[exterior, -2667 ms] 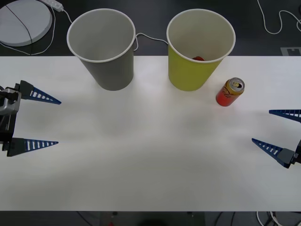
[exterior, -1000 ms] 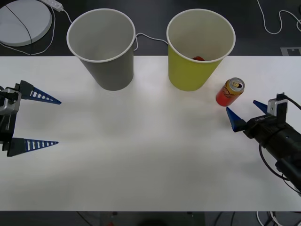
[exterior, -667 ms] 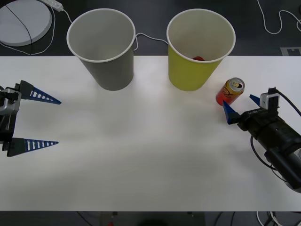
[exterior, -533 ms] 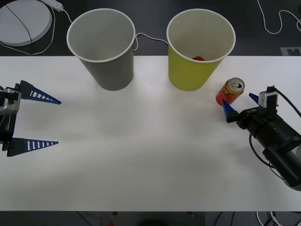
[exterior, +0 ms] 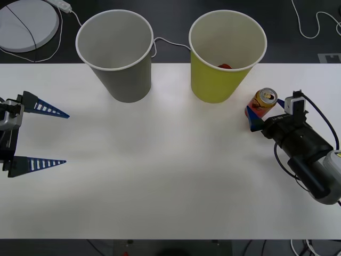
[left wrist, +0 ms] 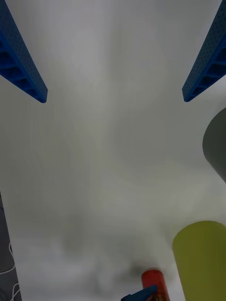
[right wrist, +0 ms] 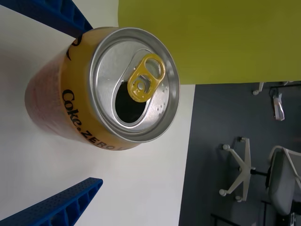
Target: Put the can into the green bin and the plastic bottle into the gray bin
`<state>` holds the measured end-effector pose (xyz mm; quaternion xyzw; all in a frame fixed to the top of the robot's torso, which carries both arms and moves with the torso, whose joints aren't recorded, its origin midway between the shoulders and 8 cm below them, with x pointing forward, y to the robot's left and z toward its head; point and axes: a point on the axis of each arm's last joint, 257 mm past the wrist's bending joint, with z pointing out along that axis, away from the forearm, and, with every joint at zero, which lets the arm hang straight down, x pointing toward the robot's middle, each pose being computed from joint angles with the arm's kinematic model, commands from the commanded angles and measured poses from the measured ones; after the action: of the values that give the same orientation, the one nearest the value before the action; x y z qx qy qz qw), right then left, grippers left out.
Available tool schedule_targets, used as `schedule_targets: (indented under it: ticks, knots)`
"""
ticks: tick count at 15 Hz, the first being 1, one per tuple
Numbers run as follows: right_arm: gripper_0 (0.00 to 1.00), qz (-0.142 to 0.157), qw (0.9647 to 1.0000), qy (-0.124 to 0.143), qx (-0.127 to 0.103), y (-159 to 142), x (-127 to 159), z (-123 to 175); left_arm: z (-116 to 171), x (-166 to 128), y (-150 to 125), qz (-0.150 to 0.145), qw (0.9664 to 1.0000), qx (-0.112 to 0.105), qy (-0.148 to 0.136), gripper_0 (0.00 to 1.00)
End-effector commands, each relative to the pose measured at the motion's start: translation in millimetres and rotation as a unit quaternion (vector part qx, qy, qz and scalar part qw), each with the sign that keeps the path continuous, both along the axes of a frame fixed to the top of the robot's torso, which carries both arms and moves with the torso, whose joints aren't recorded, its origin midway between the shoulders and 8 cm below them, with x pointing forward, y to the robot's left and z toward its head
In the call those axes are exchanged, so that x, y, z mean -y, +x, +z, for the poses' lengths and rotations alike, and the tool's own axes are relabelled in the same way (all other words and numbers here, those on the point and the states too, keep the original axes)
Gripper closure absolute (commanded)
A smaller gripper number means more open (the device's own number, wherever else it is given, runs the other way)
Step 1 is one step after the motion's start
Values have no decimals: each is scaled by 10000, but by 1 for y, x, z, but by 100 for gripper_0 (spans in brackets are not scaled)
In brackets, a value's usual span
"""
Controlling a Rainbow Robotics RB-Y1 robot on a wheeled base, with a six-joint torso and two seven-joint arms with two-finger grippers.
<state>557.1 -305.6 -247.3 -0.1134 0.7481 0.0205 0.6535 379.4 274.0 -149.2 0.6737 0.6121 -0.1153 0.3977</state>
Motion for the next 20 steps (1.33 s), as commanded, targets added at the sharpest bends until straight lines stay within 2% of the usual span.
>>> schedule_targets:
  ticks: [1,5,9,10,11,12,13,18,20]
  knots:
    - [0,-20,9999,-104,47,10,-4,3,0,0,0,0,10000,0,0,0]
    - [0,-152,9994,-308,91,17,-7,4,0,0,0,0,10000,0,0,0]
    - [0,-132,9990,-406,134,19,-10,7,0,0,0,0,10000,0,0,0]
    - [7,-124,9988,-458,146,19,-10,7,0,0,0,0,10000,0,0,0]
    - [54,-122,9986,-488,145,19,-10,6,0,0,0,0,10000,0,0,0]
    - [92,-122,9987,-473,150,19,-10,7,0,0,0,0,10000,0,0,0]
    - [100,-121,9987,-480,151,19,-10,7,0,0,0,0,10000,0,0,0]
    - [100,-83,9984,-528,159,19,-12,7,0,0,0,0,10000,0,0,0]
    - [100,26,9982,-575,143,18,-12,7,0,0,0,0,10000,0,0,0]
